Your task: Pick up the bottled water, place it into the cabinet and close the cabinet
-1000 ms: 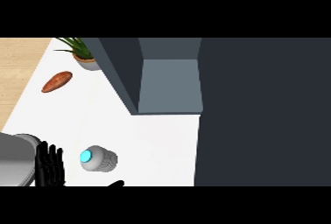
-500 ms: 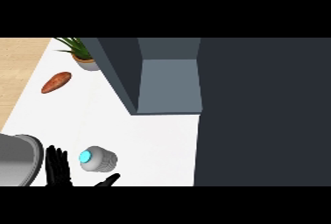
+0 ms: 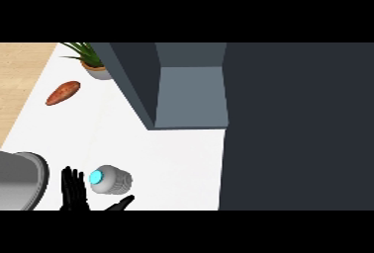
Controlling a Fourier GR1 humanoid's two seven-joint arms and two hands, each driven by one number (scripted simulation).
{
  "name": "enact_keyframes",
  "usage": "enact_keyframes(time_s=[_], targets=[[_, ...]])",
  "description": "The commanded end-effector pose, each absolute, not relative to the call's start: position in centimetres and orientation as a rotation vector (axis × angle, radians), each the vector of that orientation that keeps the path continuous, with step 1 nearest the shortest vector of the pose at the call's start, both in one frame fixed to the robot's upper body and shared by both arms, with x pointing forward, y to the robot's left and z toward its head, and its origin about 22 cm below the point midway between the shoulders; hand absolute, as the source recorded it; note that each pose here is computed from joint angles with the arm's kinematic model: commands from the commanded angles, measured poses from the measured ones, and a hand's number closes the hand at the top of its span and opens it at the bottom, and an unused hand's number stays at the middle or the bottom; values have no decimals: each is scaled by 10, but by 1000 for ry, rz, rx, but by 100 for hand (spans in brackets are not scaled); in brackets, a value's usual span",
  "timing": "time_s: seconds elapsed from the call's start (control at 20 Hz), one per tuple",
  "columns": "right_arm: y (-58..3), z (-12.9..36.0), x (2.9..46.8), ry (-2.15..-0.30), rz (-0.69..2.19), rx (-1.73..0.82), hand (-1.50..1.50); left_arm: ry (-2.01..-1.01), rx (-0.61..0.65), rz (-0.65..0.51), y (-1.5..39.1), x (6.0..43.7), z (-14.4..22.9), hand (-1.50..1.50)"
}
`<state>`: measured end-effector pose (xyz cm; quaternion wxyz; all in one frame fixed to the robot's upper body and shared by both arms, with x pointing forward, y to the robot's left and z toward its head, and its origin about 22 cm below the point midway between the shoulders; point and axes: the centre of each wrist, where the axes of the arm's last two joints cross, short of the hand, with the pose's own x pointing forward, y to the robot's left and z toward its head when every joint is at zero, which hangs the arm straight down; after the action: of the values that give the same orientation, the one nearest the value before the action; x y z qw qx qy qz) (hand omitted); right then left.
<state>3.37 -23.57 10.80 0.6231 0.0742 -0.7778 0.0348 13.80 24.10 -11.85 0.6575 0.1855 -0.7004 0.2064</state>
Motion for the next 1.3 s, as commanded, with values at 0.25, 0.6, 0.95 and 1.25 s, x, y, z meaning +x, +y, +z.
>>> enact_keyframes(time_s=[0.25, 0.6, 0.95, 1.25], targets=[[-235, 137, 23, -1823, 82, 189, -150, -1611, 234, 501, 235, 135, -170, -150], [-245, 124, 25, -1821, 93, 180, -150, -1638, 261, 611, 233, 158, -178, 150], [-241, 128, 20, -1836, 86, 183, -150, -1677, 182, 690, 226, 165, -175, 150], [-242, 128, 21, -1820, 101, 189, -150, -1701, 9, 522, 234, 184, -164, 150]])
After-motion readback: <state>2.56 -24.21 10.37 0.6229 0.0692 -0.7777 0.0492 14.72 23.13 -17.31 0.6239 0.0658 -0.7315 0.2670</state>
